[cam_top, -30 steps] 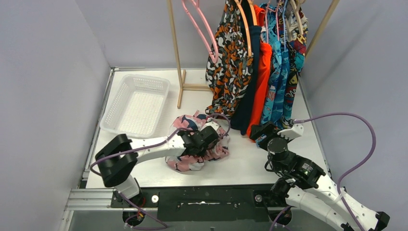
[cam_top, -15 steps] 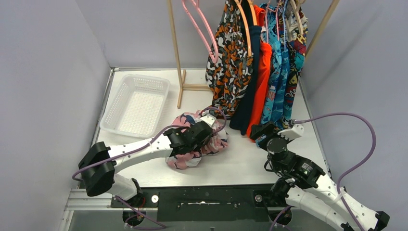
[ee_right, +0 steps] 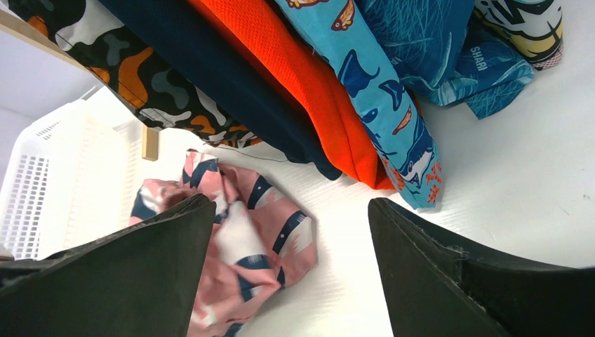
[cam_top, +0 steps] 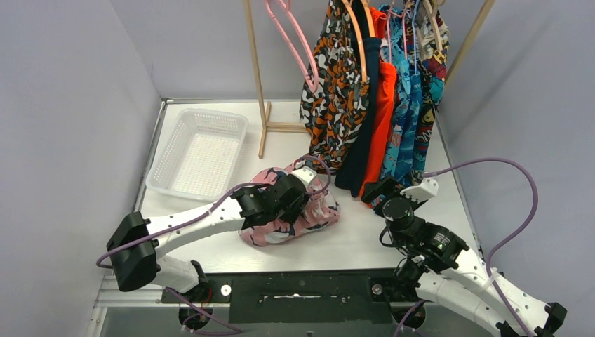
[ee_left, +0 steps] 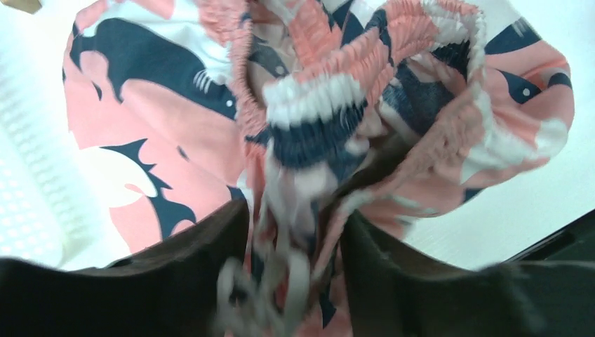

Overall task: Remove the shorts from the hanger
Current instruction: Pick up the shorts at the center of the board.

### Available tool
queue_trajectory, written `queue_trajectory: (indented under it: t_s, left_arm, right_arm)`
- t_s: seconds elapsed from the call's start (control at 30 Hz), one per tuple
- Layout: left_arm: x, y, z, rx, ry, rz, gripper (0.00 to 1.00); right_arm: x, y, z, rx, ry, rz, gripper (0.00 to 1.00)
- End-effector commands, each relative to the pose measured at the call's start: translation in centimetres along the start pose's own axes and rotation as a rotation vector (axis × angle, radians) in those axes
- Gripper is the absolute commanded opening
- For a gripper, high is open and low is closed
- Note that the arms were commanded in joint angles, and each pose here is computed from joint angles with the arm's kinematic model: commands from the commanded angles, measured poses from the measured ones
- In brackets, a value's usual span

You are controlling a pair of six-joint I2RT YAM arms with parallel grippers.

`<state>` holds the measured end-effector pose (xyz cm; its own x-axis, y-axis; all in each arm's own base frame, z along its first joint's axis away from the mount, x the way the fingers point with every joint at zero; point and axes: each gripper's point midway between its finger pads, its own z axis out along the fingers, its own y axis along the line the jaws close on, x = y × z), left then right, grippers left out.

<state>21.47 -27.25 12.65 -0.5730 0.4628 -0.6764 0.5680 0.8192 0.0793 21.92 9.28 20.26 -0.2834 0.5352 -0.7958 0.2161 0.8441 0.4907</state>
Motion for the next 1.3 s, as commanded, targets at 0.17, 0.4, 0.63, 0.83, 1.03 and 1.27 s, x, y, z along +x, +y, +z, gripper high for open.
queue_trajectory:
  t_s: [0.17, 0.4, 0.63, 0.83, 1.03, 1.27]
  left_arm:
    - [-2.7, 0.5, 2.7, -0.043, 0.013, -0.059, 0.79]
    - [-3.0, 0.7, 5.5, -0.021, 0.043, -0.045, 0.91]
    - [0.3, 1.2, 10.0, 0.083, 0.12, -0.116, 0.91]
    - [4.2, 0.1, 11.9, 0.137, 0.215, -0.119, 0.77]
    - [7.8, 0.5, 12.1, 0.095, 0.255, -0.199, 0.29]
    - [5.1, 2.1, 9.1, 0.039, 0.121, -0.26, 0.0]
  right_arm:
    - [-1.8, 0.6, 0.0, 0.021, -0.048, 0.02, 0.82]
    - [-1.8, 0.5, 0.0, 0.018, -0.054, 0.032, 0.82]
    - [-1.8, 0.7, 0.1, 0.011, -0.053, 0.02, 0.82]
    - [-1.8, 0.6, 0.1, 0.014, -0.057, 0.012, 0.83]
    - [-1.8, 0.6, 0.3, 0.015, -0.066, 0.01, 0.83]
    - [-1.9, 0.7, 0.6, 0.02, -0.076, -0.003, 0.83]
